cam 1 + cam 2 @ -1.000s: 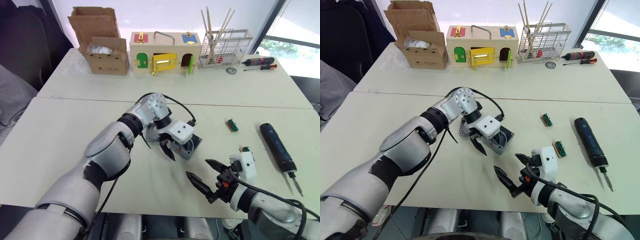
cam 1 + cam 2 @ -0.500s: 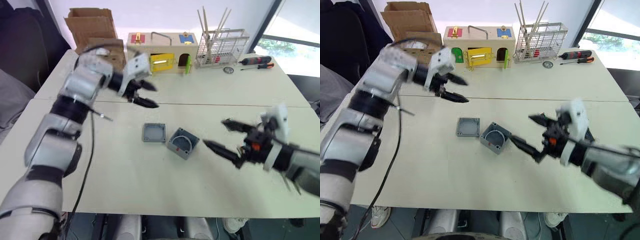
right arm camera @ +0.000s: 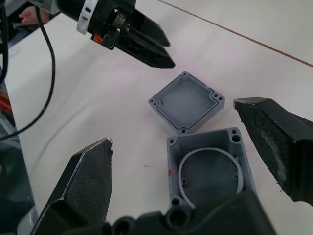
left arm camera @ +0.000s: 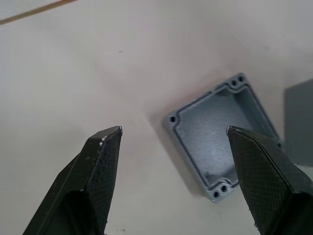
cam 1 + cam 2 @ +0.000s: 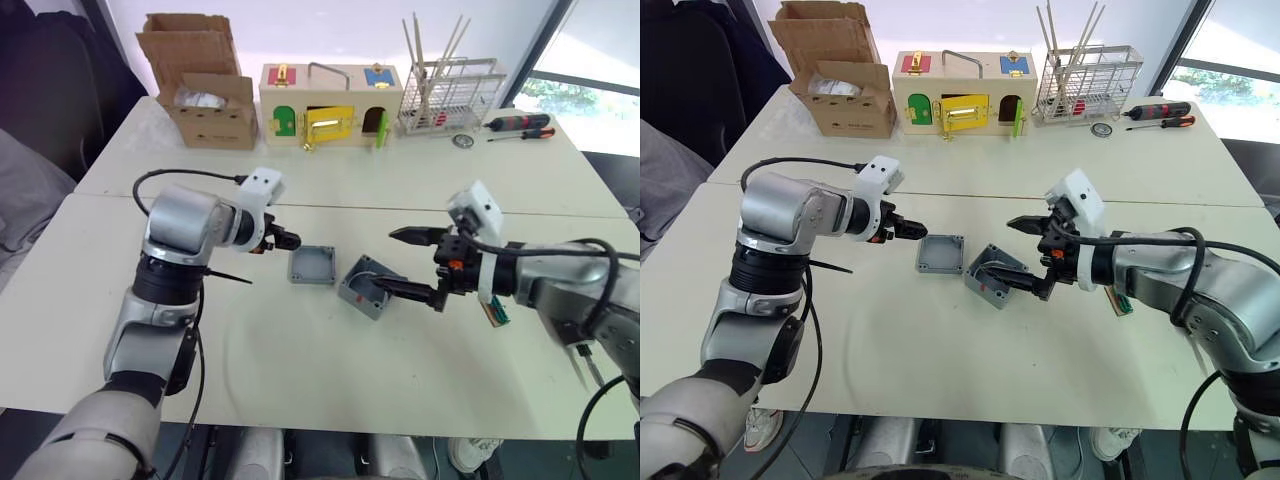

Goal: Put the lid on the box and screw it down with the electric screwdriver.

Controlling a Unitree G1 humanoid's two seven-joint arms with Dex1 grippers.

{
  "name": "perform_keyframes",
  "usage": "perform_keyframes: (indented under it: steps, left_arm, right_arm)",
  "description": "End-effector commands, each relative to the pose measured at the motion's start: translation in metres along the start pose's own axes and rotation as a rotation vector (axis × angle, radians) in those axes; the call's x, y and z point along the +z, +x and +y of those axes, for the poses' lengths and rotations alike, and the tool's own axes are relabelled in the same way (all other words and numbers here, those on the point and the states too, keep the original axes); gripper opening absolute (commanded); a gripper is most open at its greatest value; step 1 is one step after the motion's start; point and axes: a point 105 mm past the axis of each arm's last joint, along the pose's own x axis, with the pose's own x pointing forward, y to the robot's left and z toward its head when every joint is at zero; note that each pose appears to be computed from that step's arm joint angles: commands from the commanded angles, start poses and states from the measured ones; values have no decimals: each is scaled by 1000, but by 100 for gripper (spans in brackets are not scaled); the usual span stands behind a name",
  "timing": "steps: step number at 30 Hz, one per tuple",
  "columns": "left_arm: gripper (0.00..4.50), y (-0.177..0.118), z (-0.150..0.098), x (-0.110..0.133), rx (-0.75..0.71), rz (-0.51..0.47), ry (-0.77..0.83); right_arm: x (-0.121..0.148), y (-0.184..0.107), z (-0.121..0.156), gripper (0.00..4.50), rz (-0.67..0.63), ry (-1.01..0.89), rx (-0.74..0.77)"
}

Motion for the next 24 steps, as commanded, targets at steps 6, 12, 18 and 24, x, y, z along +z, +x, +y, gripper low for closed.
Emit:
perform_keyframes:
  steps: [6, 12, 18, 24]
  left_arm:
    - [349, 18, -14, -7, -31, 47, 37]
    - [326, 33, -18, -24, -46, 125, 100]
    - [74, 37, -19, -32, -73, 134, 129]
    - [8, 32, -7, -8, -30, -55, 154]
  right_arm:
    - [11, -4, 0, 450, -52, -56, -43]
    - [8, -8, 2, 450, -59, -45, -98]
    - [6, -12, 0, 450, -72, -24, -152]
    - [-6, -8, -26, 450, -85, 33, -287]
